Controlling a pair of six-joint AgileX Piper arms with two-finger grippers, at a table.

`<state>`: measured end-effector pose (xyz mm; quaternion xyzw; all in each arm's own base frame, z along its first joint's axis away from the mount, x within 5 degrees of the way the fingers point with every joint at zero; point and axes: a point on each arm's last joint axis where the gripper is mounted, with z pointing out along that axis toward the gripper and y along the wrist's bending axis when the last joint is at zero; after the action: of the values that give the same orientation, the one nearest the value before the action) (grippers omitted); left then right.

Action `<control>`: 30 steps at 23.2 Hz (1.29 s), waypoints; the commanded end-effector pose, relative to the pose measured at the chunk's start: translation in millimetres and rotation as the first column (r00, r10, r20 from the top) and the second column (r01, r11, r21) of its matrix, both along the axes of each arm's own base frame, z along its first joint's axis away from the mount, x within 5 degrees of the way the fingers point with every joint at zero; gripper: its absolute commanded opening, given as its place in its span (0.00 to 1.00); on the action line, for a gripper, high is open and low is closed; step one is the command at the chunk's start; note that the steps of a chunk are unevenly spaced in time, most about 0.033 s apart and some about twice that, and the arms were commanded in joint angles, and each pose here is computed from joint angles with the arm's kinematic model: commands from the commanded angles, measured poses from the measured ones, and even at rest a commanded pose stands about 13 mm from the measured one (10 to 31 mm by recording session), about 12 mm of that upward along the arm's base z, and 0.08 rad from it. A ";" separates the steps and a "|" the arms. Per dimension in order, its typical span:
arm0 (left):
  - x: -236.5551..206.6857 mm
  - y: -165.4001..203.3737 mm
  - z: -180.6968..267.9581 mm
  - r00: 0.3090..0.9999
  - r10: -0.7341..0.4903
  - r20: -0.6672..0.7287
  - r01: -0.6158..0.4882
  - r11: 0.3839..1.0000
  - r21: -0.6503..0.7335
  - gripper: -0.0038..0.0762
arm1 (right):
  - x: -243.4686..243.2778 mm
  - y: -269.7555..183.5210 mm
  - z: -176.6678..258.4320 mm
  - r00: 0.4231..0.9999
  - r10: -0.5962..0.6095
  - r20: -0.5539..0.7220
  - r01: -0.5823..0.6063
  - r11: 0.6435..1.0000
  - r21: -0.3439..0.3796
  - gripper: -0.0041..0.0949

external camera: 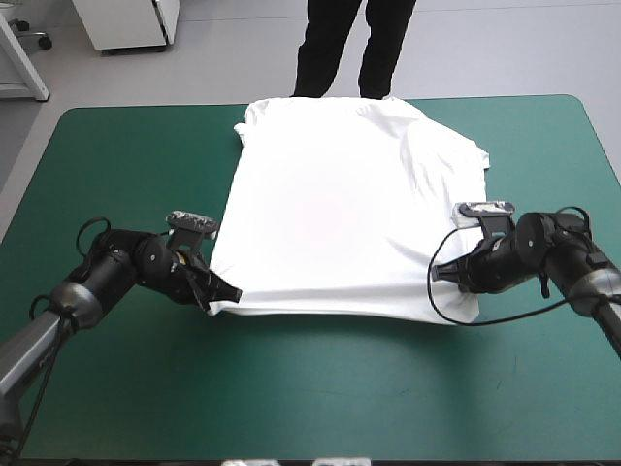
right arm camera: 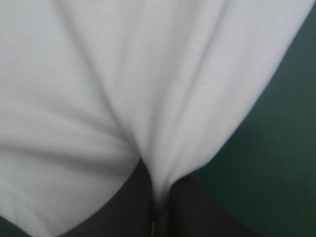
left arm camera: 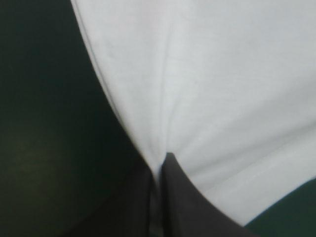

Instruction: Fold the cloth

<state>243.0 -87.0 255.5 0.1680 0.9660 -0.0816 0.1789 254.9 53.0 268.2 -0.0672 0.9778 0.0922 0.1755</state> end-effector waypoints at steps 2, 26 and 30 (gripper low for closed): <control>-32.2 7.2 10.3 1.000 0.010 0.006 -0.009 0.999 -0.048 0.04 | -29.8 -5.1 4.0 1.000 0.006 -0.016 -0.006 1.000 0.008 0.02; -112.6 14.1 8.9 0.952 -0.108 -0.288 0.068 0.987 -0.145 0.78 | -82.9 -5.5 -9.4 0.956 0.049 -0.288 -0.037 0.998 0.049 0.68; -90.7 12.3 55.6 0.995 -0.056 -0.080 0.042 0.987 -0.157 0.74 | -70.4 -11.6 40.3 0.997 -0.009 -0.078 0.009 1.000 -0.004 0.68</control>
<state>142.8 -72.6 279.8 0.1843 0.9662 -0.1619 0.0792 179.7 46.1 274.6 -0.0656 0.9897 0.1078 0.0676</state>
